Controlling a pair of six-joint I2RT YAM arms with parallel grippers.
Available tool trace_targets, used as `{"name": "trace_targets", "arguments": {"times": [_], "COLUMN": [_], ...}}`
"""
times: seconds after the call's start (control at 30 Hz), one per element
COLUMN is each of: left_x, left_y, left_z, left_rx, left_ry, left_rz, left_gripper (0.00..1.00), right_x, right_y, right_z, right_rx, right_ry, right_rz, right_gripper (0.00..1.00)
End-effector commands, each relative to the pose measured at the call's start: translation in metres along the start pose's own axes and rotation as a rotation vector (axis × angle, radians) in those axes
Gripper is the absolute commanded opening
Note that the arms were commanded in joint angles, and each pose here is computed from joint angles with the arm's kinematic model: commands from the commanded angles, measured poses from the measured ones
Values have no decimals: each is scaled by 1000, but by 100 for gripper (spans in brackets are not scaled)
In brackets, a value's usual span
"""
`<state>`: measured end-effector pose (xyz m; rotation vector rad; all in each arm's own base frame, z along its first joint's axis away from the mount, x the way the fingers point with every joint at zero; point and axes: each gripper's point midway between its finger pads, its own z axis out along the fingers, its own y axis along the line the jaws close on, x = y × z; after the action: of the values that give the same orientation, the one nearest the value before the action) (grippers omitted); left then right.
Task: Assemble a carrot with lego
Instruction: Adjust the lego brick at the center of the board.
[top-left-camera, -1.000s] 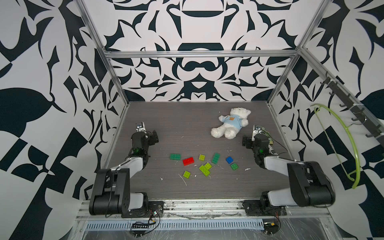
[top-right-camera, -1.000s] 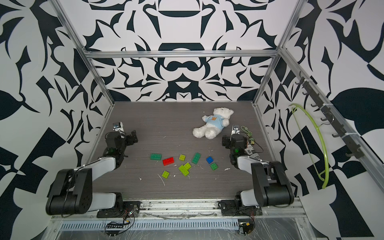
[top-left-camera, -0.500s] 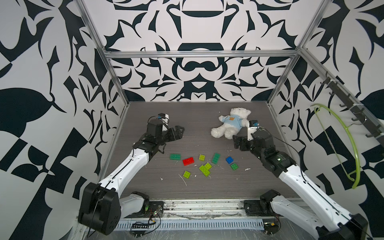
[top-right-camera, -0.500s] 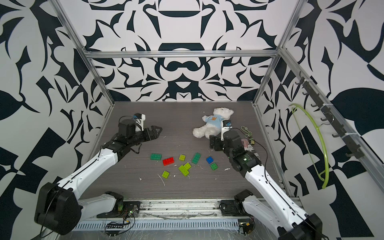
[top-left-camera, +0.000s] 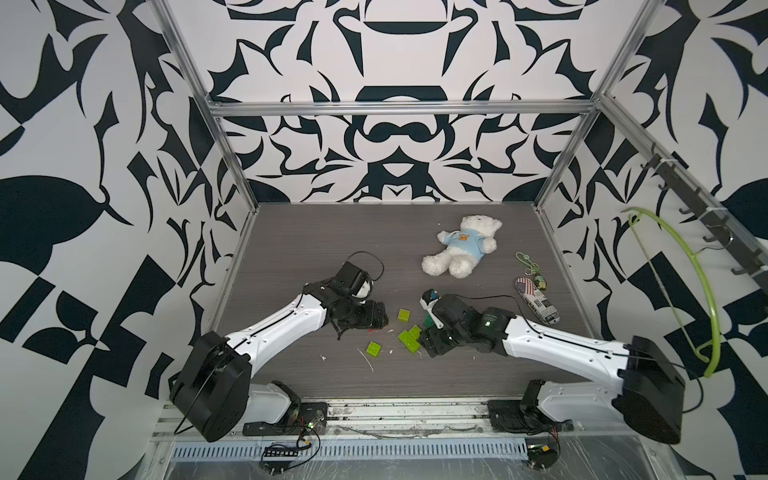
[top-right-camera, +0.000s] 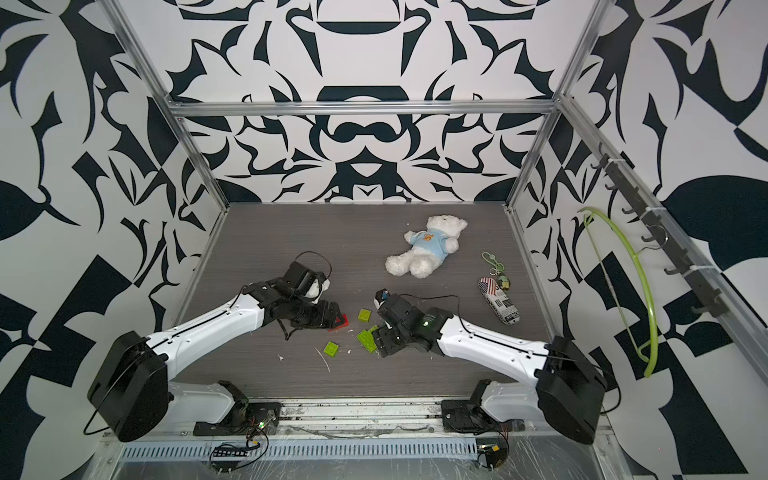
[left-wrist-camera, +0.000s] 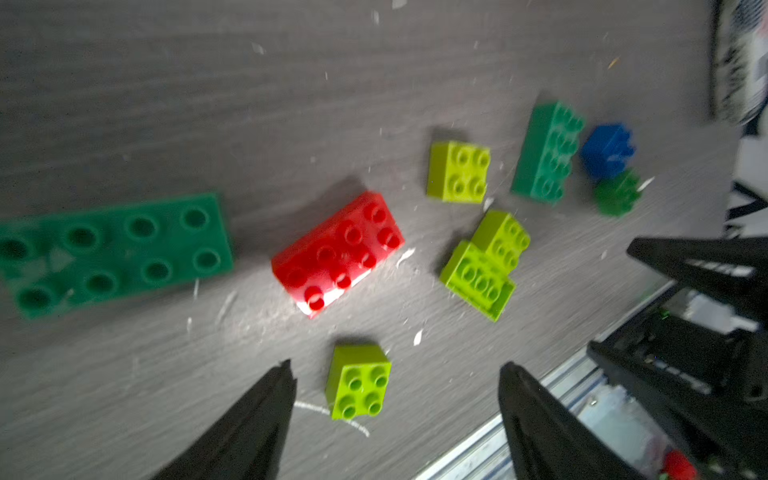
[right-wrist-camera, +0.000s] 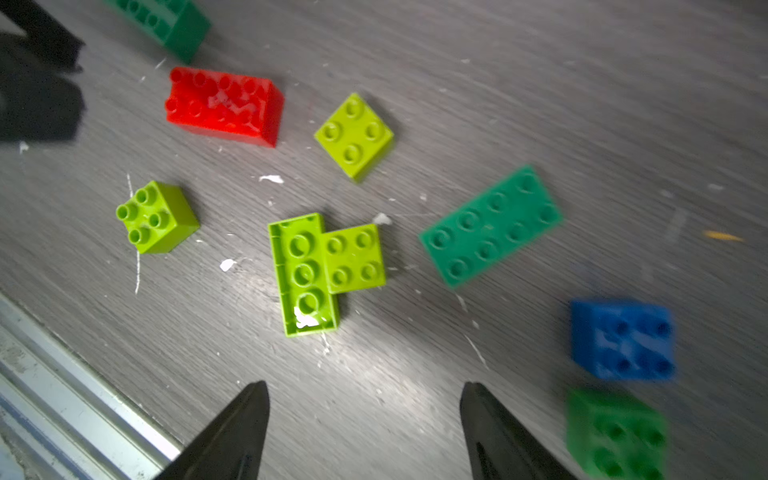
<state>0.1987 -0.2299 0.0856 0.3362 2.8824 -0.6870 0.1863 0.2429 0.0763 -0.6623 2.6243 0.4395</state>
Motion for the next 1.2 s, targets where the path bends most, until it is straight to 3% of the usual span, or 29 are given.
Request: {"name": "trace_targets", "arguments": {"times": [0.0,0.37,0.57,0.77,0.97,1.17], "left_x": [35,48,54,50,41,30], "left_y": [11,7,10,5,-14,-38], "left_z": [5,35,49,58,62,64], "left_rx": [-116,-134,-226,-215,-146,-92], "left_ry": [110,157,208,228,250,260], "left_rz": [41,121,192,220,328,461], "left_gripper": [83,78,67,54,47,45], "right_x": [-16,-17,-12,-6,-10,-18], "right_y": [19,-8,-64,-102,-110,-99], "right_z": [4,10,-17,-38,-39,-33], "right_rx": [-98,40,193,263,245,110], "right_ry": [-66,-47,-4,-10,-25,-21], "right_rz": [-29,-13,124,222,245,263], "right_gripper": [76,68,65,65,66,66]}}
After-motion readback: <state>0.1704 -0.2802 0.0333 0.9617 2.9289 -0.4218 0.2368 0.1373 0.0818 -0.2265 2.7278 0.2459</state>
